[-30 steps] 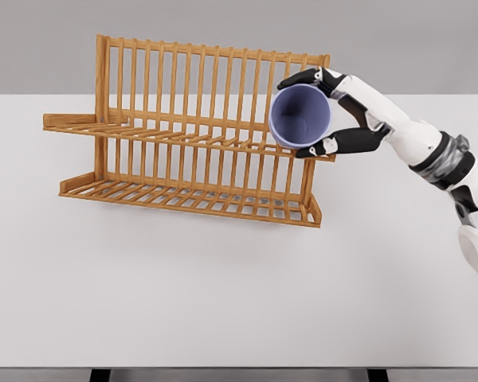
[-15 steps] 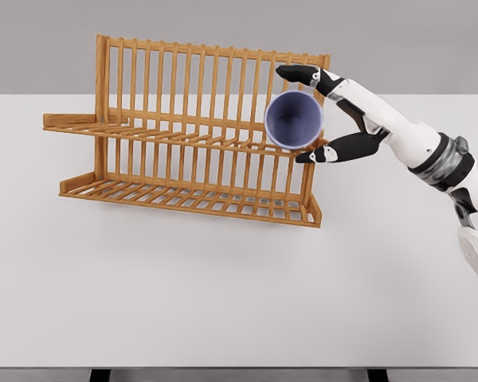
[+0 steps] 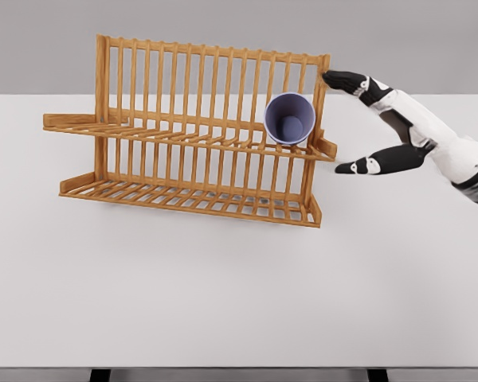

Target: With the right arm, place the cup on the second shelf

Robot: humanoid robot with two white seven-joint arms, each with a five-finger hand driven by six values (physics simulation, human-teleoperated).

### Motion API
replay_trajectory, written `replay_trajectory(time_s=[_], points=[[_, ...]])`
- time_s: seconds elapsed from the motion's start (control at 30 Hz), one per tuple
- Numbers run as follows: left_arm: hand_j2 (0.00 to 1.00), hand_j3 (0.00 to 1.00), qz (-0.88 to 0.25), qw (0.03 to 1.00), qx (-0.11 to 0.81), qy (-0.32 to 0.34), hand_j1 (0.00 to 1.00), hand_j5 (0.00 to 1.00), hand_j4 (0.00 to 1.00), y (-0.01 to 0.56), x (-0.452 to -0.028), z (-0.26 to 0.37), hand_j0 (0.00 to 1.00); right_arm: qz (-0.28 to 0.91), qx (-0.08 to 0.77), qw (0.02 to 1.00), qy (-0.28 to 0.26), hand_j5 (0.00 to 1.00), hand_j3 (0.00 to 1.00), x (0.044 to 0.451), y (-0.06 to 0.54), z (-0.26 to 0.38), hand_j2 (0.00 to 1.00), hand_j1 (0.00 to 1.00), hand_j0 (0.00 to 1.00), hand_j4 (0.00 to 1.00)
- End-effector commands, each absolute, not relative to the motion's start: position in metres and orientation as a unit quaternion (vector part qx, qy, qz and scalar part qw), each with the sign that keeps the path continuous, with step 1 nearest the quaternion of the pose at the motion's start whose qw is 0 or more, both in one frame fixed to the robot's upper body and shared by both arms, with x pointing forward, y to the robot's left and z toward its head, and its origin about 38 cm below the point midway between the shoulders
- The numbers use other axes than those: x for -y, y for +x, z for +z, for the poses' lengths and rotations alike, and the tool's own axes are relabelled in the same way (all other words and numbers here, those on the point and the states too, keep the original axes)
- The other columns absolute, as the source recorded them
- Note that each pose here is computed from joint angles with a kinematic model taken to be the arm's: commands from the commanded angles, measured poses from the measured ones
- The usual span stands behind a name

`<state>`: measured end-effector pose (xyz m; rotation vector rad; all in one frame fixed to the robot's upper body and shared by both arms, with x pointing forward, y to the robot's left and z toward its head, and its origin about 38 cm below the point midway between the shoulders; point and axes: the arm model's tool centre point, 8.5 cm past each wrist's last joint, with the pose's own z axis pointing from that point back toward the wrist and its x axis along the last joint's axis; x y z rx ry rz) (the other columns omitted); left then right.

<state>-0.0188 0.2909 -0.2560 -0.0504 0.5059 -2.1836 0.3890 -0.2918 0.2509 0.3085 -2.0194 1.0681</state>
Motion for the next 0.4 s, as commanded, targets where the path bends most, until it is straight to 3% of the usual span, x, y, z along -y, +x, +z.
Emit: replay_trajectory(time_s=[0.0, 0.37], points=[[1.00, 1.00, -0.877, 0.435, -0.204, -0.020, 1.00, 1.00, 1.00, -0.019, -0.291, -0.256, 1.00, 0.411, 0.812, 0.399, 0.106, 1.00, 1.00, 0.310, 0.387, 0.268, 1.00, 1.00, 1.00, 1.00], [1.00, 1.00, -0.877, 0.435, -0.204, -0.020, 1.00, 1.00, 1.00, -0.019, -0.291, -0.256, 1.00, 0.398, 0.808, 0.424, 0.092, 1.00, 1.00, 0.336, 0.376, 0.259, 1.00, 1.00, 1.00, 1.00]])
